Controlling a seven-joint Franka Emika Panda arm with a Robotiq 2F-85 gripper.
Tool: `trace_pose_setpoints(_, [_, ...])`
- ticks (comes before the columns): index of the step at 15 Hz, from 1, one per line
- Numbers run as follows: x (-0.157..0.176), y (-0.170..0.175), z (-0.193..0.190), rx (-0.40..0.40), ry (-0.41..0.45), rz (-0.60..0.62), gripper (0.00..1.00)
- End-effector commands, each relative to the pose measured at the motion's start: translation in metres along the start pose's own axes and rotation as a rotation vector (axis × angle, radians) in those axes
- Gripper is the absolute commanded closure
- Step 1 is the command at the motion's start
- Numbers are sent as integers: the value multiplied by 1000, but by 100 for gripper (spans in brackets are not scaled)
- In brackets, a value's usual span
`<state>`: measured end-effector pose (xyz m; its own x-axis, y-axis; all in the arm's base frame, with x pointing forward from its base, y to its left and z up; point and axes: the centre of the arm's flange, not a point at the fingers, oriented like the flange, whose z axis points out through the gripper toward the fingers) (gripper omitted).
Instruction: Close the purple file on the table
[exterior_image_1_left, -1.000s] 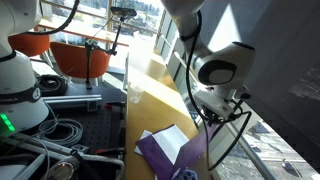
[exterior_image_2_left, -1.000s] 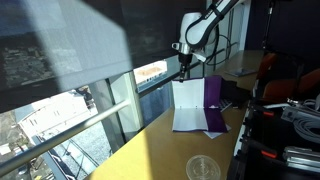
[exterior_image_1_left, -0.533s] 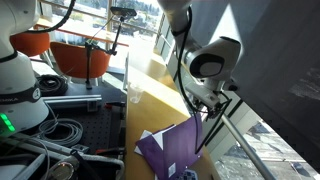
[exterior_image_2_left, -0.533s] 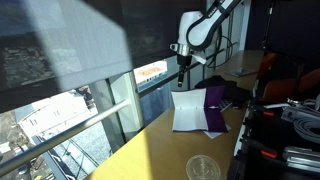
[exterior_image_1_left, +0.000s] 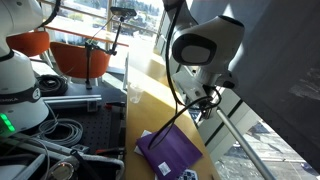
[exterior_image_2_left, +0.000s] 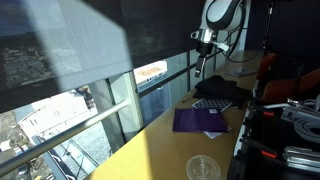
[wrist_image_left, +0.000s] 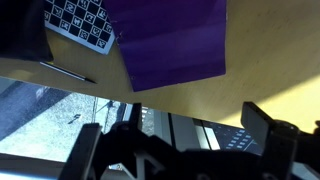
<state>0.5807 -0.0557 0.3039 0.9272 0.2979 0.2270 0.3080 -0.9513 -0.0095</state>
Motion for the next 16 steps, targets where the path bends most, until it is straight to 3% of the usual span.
trace_pose_setpoints(1, [-68, 29, -32, 75, -5, 63, 0])
trace_pose_setpoints(5, [-117, 76, -48, 159, 33, 63, 0])
trace_pose_setpoints(9, [-147, 112, -75, 150, 26, 84, 0])
trace_pose_setpoints(10, [-135, 105, -55, 146, 21, 92, 0])
trace_pose_setpoints(16, [-144, 114, -66, 145, 30, 99, 0])
